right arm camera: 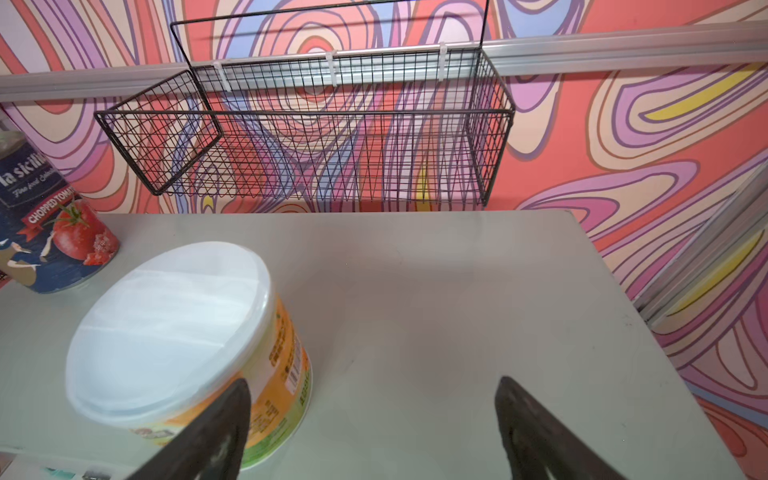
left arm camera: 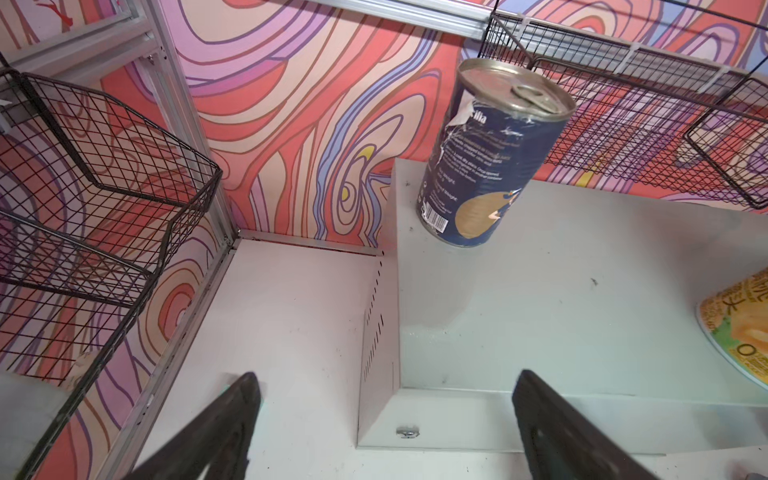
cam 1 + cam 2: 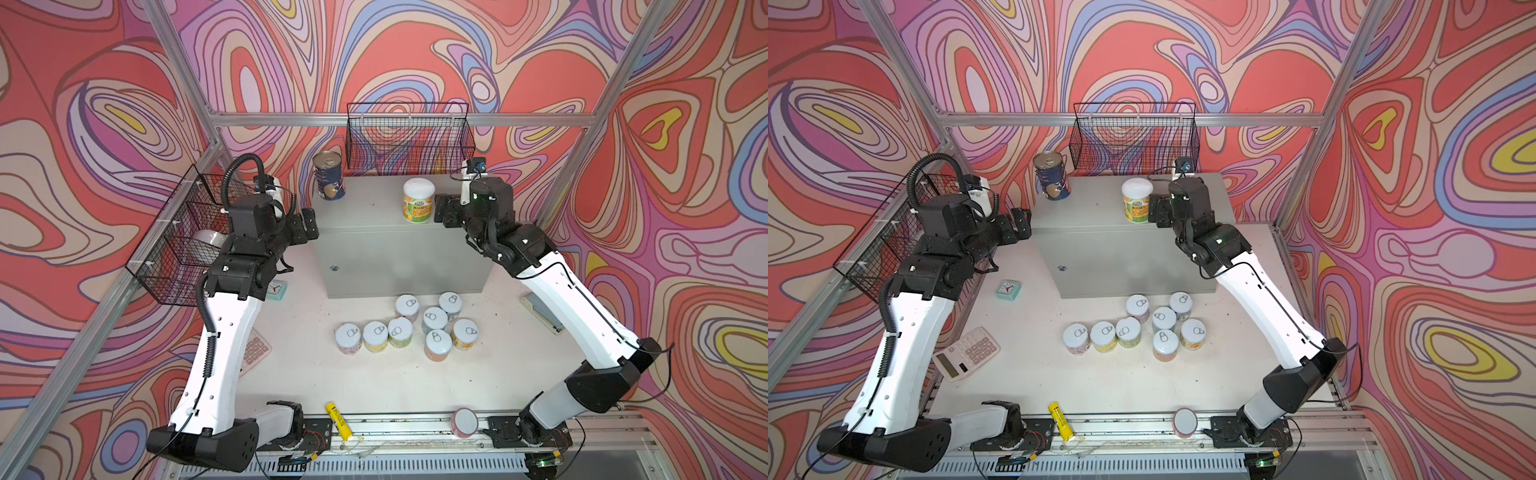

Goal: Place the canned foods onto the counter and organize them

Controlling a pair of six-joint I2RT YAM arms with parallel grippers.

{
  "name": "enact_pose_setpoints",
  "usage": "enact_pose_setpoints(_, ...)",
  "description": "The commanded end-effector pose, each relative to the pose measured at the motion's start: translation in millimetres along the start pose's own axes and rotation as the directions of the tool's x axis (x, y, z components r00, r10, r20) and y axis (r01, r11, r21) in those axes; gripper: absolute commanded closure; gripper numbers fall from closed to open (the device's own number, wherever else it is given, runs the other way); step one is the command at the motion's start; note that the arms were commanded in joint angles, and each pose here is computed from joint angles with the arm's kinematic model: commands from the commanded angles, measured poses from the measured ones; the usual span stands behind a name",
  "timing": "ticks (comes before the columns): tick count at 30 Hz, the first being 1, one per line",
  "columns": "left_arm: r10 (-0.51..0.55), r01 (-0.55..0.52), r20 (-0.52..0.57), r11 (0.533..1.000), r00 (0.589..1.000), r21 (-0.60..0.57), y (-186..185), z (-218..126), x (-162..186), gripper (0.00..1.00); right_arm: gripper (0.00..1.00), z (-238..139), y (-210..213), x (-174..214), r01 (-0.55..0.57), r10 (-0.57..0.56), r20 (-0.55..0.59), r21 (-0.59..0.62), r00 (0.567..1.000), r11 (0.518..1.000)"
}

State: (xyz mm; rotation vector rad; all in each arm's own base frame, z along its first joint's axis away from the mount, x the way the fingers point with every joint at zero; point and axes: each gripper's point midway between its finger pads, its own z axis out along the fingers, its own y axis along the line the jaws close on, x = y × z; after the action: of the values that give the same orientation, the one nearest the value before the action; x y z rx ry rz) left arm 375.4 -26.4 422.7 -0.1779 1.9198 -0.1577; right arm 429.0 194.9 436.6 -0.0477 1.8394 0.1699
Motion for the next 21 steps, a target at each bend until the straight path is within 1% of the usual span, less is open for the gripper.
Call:
enact_pose_setpoints(1, -0.019, 0.018, 0.014, 0.999, 1.0, 0.042, -6, 4, -7, 0.04, 0.04, 15, 9, 4, 0.01, -0.009, 0.006, -0.033, 1.0, 0.999)
enact_pose_setpoints(6, -0.028, 0.027, 0.019, 0.999, 0.999, 0.03, 1, 14, -7, 0.04, 0.04, 23, 20, 3, 0.01, -0.009, 0.015, -0.08, 1.0, 0.997)
enact_pose_setpoints(11, -0.051, 0.051, 0.013, 0.998, 0.999, 0.032, 5, 23, -7, 0.05, 0.04, 38, 34, 13, 0.021, -0.022, -0.006, -0.127, 1.0, 0.992)
enact_pose_setpoints(13, -0.056, 0.056, 0.011, 0.998, 0.998, 0.028, 6, 26, -6, 0.05, 0.04, 46, 33, 18, 0.02, -0.021, -0.011, -0.11, 1.0, 0.994)
enact_pose_setpoints(15, -0.059, 0.058, 0.008, 0.998, 0.998, 0.019, 7, 29, -3, 0.05, 0.04, 55, 29, 22, 0.027, -0.028, -0.021, -0.065, 0.999, 0.998)
enact_pose_setpoints(17, -0.057, 0.057, 0.003, 0.998, 0.998, 0.016, 8, 31, -2, 0.05, 0.04, 61, 29, 24, 0.032, -0.034, -0.023, -0.065, 0.999, 0.997)
enact_pose_setpoints(21, -0.055, 0.055, -0.008, 0.999, 0.998, 0.0, 11, 36, 2, 0.05, 0.03, 67, 34, 23, 0.019, -0.018, 0.011, -0.095, 1.0, 0.995)
